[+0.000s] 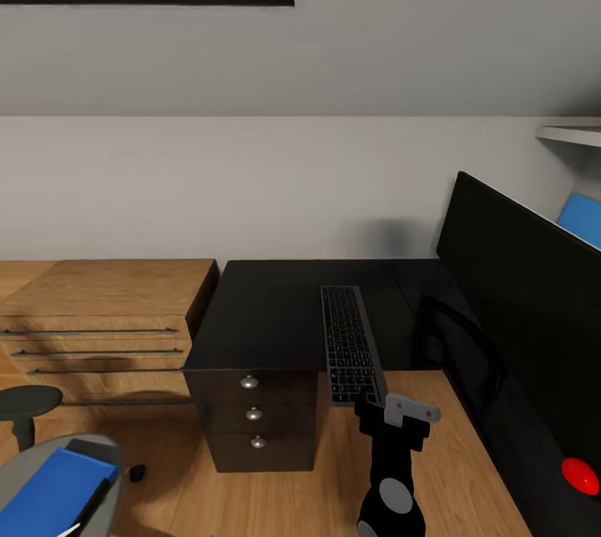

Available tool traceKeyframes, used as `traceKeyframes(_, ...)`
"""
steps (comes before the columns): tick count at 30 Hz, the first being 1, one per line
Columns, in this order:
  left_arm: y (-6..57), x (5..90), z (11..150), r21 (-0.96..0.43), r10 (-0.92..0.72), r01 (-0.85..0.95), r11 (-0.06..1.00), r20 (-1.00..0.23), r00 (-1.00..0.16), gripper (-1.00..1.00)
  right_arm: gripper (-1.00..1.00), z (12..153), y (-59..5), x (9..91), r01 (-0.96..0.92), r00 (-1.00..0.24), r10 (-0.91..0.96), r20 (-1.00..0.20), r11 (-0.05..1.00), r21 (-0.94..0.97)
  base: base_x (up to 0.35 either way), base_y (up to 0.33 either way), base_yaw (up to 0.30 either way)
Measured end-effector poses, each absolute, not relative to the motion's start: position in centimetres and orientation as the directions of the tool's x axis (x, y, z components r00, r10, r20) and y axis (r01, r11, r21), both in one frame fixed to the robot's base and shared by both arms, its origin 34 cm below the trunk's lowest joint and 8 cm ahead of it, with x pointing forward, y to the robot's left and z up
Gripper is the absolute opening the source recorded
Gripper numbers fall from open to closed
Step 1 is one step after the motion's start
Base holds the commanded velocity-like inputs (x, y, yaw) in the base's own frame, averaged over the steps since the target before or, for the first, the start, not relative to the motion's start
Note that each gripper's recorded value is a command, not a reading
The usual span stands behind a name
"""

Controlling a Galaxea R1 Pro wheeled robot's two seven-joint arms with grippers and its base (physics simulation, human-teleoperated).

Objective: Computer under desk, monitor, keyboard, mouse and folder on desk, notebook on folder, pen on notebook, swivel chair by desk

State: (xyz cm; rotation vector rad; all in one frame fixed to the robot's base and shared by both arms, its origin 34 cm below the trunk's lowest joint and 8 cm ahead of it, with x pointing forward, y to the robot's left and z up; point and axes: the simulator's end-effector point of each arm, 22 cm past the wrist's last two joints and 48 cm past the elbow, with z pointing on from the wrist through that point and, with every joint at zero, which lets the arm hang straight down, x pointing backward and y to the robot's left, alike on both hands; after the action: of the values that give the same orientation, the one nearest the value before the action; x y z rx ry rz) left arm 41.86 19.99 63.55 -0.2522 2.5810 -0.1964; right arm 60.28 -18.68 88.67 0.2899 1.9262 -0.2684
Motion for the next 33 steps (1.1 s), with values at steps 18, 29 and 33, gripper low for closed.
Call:
traceKeyframes(18, 20.0, 41.8, 63.6, -0.190, -0.218, -0.140, 0.972, -0.498, -0.839, 1.00, 1.00, 89.0, -19.0, 60.3, 0.331, -0.345, 0.059, -0.937, 0.942, -0.063, 0.219, 0.000, 0.000)
traceKeyframes(29, 20.1, 41.2, 62.9, -0.182, -0.214, -0.142, 0.973, -0.483, -0.849, 1.00, 1.00, 89.0, -19.5, 60.4, 0.338, -0.345, 0.052, -0.937, 0.938, -0.072, 0.171, 0.000, 0.000)
traceKeyframes(33, 20.1, 41.1, 62.9, -0.180, -0.214, -0.142, 0.973, -0.482, -0.850, 1.00, 1.00, 89.5, -21.2, 61.0, 0.369, -0.331, 0.042, -0.943, 0.925, -0.088, 0.015, 0.000, 0.000)
